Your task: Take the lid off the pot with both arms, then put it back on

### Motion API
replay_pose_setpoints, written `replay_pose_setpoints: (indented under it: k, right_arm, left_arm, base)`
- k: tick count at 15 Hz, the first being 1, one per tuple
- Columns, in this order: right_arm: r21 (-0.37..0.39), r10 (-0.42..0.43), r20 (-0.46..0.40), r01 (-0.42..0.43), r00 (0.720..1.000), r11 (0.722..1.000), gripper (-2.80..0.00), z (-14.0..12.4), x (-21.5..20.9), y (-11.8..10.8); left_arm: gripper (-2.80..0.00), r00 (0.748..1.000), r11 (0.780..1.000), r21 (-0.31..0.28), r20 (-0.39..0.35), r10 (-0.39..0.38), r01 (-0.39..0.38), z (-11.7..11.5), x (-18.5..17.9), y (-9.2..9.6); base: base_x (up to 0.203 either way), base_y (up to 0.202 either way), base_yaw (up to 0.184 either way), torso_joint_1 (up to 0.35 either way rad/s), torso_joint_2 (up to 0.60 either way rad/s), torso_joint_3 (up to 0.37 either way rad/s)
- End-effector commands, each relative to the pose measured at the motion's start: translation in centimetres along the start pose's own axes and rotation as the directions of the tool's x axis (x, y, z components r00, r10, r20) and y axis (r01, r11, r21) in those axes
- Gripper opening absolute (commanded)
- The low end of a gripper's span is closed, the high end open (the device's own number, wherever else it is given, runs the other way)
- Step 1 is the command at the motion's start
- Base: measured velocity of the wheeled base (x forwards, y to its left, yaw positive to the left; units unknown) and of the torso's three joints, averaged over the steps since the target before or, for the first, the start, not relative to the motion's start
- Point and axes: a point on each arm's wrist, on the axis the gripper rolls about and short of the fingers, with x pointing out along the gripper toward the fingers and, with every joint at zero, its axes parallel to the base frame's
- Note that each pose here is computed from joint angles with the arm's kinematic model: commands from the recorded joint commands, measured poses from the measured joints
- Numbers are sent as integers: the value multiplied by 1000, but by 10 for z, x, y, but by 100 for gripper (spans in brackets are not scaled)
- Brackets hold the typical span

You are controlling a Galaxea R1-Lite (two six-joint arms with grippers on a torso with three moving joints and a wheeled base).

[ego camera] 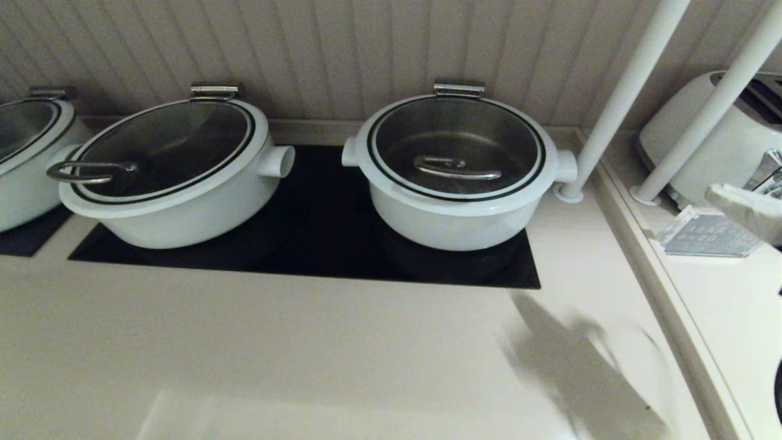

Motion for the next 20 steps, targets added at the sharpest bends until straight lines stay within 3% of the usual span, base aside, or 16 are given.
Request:
replay_pose_setpoints:
  k: [1, 5, 11, 17, 20]
  right_arm:
    - [3, -98, -25, 98, 995, 995, -280, -23, -46, 31]
    - [15, -277, -106, 280, 955, 960, -280, -64, -94, 64]
    - [-18, -455, -282, 470, 845, 883, -280, -107, -144, 95]
    - [-10, -485, -198, 493, 852, 870, -280, -121, -164, 106]
    - [22, -489, -199, 502, 849, 864, -280, -121, -164, 106]
  left_arm:
    - [-280, 1000, 1000, 0, 1, 1, -1, 0, 0, 0]
    - [-280, 1000, 1000, -1, 1, -1, 1, 0, 0, 0]
    - [-280, 1000, 1000, -1, 1, 1, -1, 0, 0, 0]
    - [-280, 1000, 1000, -1, 0, 0, 0, 0, 0, 0]
    - [-280, 1000, 1000, 0, 0, 0, 0, 0, 0, 0]
  base:
    - [0, 0, 0, 0, 0, 0]
    - [0, 0, 0, 0, 0, 0]
    - [0, 0, 0, 0, 0, 0]
    - [0, 0, 0, 0, 0, 0]
    - [0, 0, 0, 0, 0, 0]
